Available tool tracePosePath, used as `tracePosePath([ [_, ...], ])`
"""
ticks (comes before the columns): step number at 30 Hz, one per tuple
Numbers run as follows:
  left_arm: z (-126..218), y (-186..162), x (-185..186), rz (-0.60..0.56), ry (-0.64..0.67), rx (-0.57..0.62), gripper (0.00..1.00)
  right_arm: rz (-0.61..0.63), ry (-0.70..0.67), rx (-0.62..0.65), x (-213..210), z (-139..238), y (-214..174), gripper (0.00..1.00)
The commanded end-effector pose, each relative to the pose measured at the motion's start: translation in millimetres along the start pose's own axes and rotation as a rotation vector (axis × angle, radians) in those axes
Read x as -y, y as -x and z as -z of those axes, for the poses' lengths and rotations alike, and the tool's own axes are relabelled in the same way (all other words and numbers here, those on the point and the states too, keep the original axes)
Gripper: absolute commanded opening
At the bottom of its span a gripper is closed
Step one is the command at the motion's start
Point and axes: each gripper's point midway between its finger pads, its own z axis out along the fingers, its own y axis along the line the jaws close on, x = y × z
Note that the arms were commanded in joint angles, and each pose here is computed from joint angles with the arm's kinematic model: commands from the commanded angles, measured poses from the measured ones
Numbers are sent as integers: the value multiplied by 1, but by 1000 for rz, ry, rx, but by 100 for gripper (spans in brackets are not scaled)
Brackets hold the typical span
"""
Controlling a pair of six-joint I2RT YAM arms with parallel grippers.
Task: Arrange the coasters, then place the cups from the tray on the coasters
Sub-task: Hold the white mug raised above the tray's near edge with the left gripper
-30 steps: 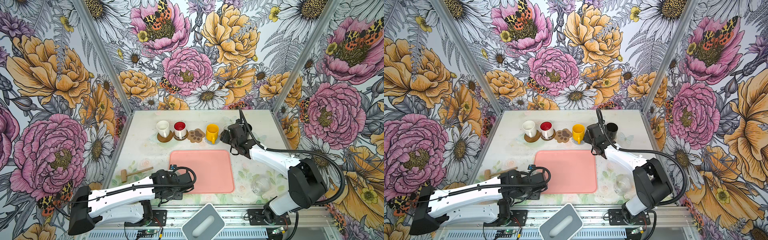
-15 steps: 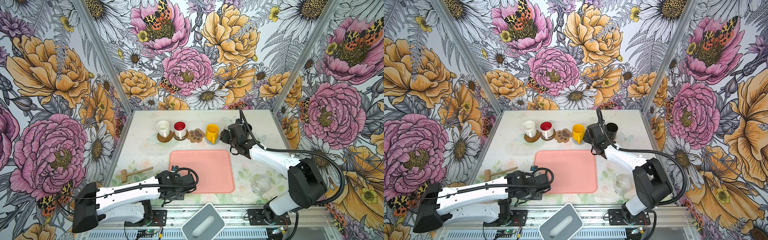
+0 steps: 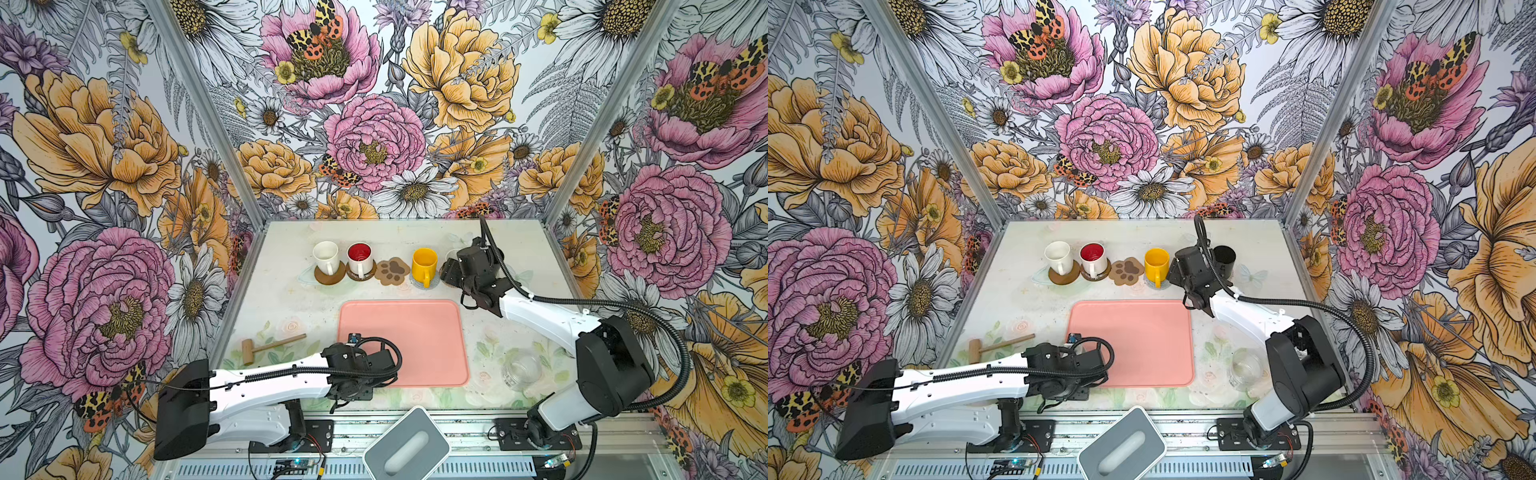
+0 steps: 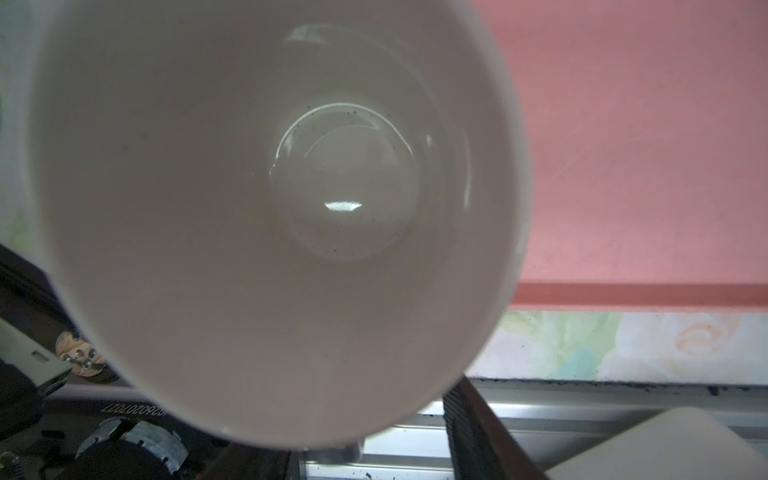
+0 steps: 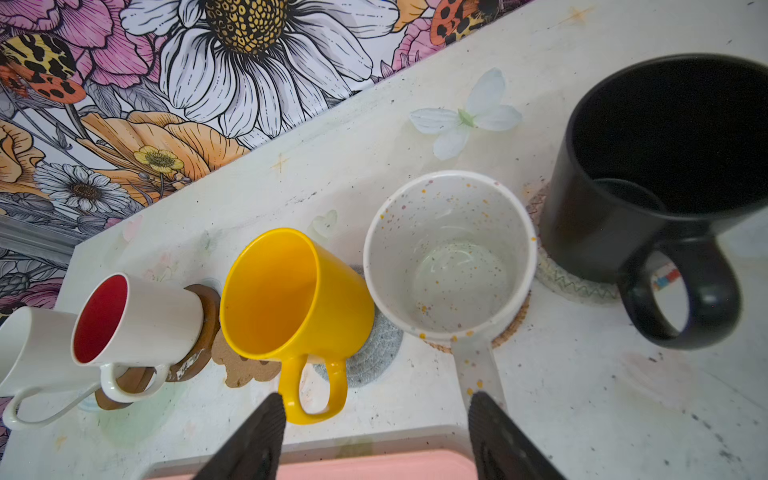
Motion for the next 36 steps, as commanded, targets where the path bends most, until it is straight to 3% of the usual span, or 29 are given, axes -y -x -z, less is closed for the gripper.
tracePosePath([
  [1, -4, 5, 0, 19, 7, 34, 55, -17, 7, 6, -1, -3, 2, 72],
  [22, -20, 18, -9, 36, 48, 47, 44, -20, 8, 5, 1, -6, 2, 72],
  [31, -22, 19, -7, 19, 54, 39, 29, -20, 9, 2, 1, -7, 1, 72],
  [36, -24, 19, -7, 5, 64, 34, 11, -19, 10, 1, 1, -7, 1, 72],
])
